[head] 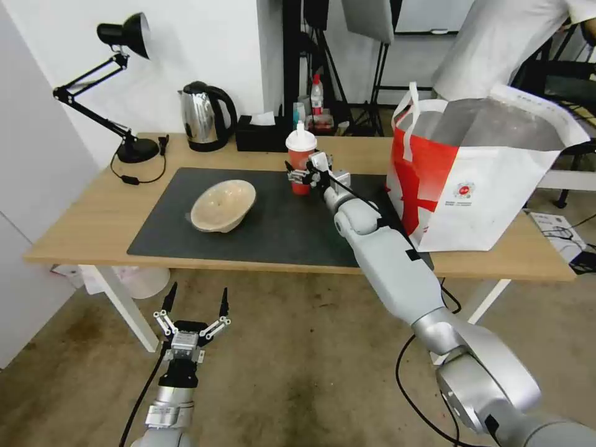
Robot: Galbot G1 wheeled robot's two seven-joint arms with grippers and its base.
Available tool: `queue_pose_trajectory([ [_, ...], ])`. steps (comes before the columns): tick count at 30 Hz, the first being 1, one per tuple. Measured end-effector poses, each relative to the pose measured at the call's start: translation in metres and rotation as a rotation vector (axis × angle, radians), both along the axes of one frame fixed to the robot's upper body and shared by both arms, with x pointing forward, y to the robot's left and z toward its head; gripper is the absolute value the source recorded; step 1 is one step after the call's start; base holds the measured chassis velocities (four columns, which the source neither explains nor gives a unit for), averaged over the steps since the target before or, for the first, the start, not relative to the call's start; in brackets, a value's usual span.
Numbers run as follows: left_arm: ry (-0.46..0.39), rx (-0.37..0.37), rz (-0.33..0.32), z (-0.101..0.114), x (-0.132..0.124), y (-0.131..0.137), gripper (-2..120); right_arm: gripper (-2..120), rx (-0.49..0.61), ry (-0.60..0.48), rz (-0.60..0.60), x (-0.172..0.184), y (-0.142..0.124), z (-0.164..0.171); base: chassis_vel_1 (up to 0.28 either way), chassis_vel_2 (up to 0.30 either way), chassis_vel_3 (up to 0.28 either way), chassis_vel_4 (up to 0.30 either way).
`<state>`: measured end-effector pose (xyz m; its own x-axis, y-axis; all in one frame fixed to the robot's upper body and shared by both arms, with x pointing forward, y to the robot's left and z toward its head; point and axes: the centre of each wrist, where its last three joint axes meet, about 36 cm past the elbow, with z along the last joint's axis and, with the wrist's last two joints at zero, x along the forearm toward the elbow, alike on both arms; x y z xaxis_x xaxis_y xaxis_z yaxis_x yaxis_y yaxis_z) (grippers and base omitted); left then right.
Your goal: Pick up the trash from the table and place it into the takeout bag.
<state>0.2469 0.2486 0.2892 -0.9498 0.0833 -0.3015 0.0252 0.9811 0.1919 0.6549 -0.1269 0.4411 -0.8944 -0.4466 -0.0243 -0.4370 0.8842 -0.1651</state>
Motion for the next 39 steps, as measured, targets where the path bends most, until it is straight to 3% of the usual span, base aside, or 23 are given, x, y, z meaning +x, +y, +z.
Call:
queue_pose_trajectory([
  [2, 0.0, 0.0, 0.0, 0.0, 0.0, 0.0, 100, 68, 0.0, 0.0, 0.003, 0.0, -0.001, 0.0, 0.0, 0.0, 0.0, 0.0],
  [4, 0.0, 0.001, -0.001, -0.001, 0.0, 0.0, 100, 66, 0.0, 0.0, 0.003, 0.0, -0.001, 0.0, 0.0, 0.0, 0.0, 0.0],
  [6, -0.002, 0.016, -0.004, -0.001, 0.0, 0.001, 100, 54, 0.0, -0.001, 0.006, -0.001, -0.002, 0.0, 0.0, 0.0, 0.0, 0.0],
  [29, -0.001, 0.017, -0.006, -0.004, 0.002, 0.0, 100, 6, 0.014, -0.023, 0.018, -0.008, -0.01, 0.007, 0.0, 0.0, 0.0, 0.0],
  [39, -0.002, 0.015, -0.007, -0.004, 0.003, 0.0, 100, 5, 0.066, -0.081, 0.04, -0.026, -0.027, 0.047, 0.0, 0.0, 0.0, 0.0],
])
